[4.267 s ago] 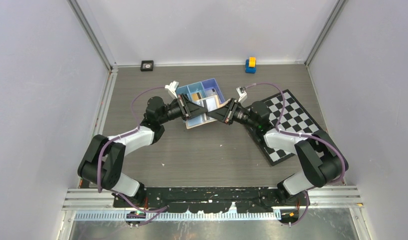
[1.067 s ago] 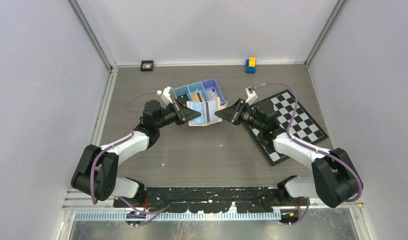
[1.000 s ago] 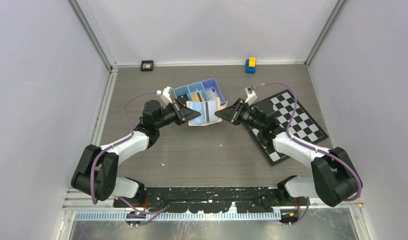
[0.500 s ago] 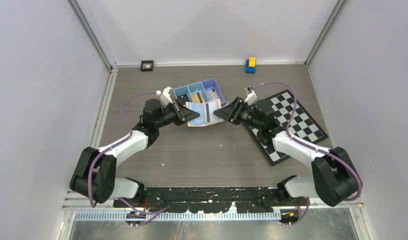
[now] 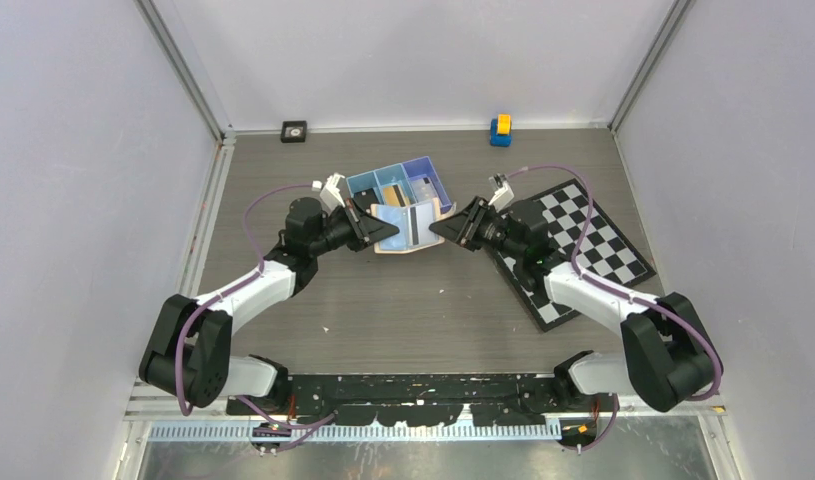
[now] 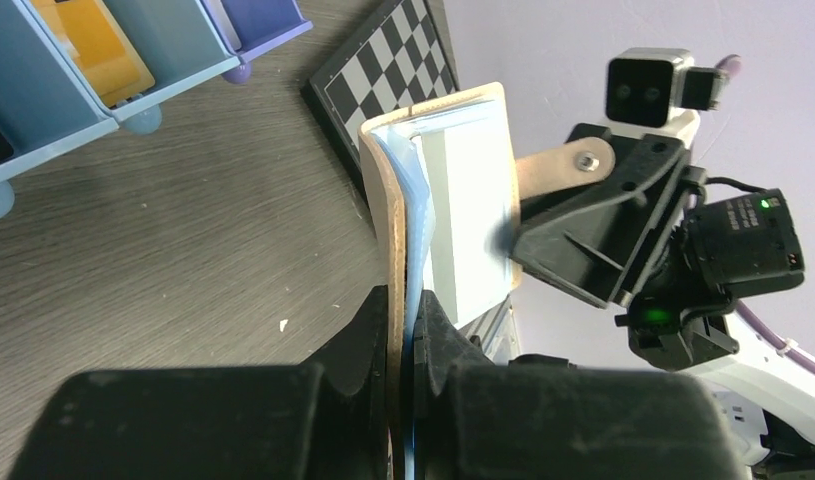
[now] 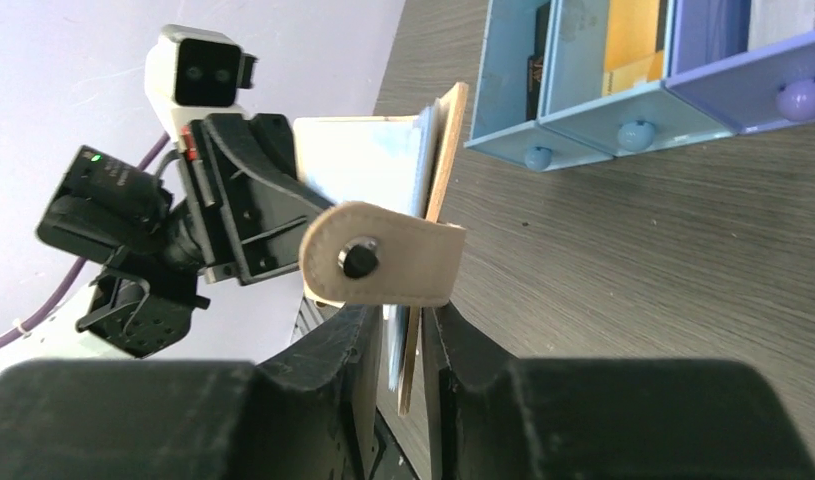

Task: Take the credit cards out of the card holder
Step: Remove the credit card from the card holder.

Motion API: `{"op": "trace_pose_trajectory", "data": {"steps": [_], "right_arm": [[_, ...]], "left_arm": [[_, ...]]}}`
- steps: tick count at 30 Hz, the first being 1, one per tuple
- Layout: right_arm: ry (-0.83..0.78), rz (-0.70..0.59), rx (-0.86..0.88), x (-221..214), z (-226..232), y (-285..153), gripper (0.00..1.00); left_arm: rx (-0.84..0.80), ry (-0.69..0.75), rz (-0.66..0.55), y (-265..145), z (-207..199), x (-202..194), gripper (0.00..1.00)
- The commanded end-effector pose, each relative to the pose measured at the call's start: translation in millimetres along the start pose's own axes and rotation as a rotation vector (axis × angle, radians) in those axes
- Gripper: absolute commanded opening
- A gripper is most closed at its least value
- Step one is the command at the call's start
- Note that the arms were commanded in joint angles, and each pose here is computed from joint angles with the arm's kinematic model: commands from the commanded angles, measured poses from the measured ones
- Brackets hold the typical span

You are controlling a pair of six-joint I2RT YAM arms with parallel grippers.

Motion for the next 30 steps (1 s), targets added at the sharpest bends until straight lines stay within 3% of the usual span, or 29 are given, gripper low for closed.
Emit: {"op": "trace_pose_trajectory", "data": {"steps": [1,6,11,14,17,20,23,26,30], "right_arm": [[-0.012,-0.007,0.033,9.9,6.5,7.9,0.22],[-0.014,-0.020,0.037,11.4,8.5,5.2,0.01],[-0.010,-0.058,0.053,13.6,10.1,-0.2,0.00],[-0.011,-0.067,0.034,14.2,7.5,-1.4,0.00],[-0.013,-0.068,0.013,13.9,5.4,-0.9,0.01],[-0.014,-0.067,0.005,13.9,3.8,0.2,0.01],[-0.011,-0.064,0.030,13.4,4.8,1.1,0.00],[-0.004,-0.062,0.081,13.2,9.1,1.4,0.00],[0.001,-0.060,0.126,13.1,13.2,0.7,0.01]], "left_arm": [[-0.123,0.074,-0.023,-2.7,-27.7,9.6,0.00],[-0.091,0.070,-0.039,-2.6,-24.9,10.4,0.05],[0.134,0.057,-0.122,-13.9,-11.3,14.5,0.40],[0.229,0.067,-0.222,-26.2,-8.5,19.0,0.51],[0.214,0.104,-0.280,-38.3,-15.1,18.8,0.51],[0.037,0.176,-0.279,-43.8,-33.7,14.4,0.40],[-0.114,0.229,-0.202,-33.3,-48.6,4.6,0.31],[-0.147,0.231,-0.079,-16.8,-53.9,0.0,0.30],[-0.179,0.171,-0.016,-2.9,-48.5,-1.9,0.32]]}}
Point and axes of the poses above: each gripper's point midway between its finger pads, its own y axis out along the fingers, its own z axis along the line the jaws close on, x = y × z, the point moved 9 cm from there along -y, back along the fingers, and after that the axes turned 6 degrees about -y, right-handed, at the moved point
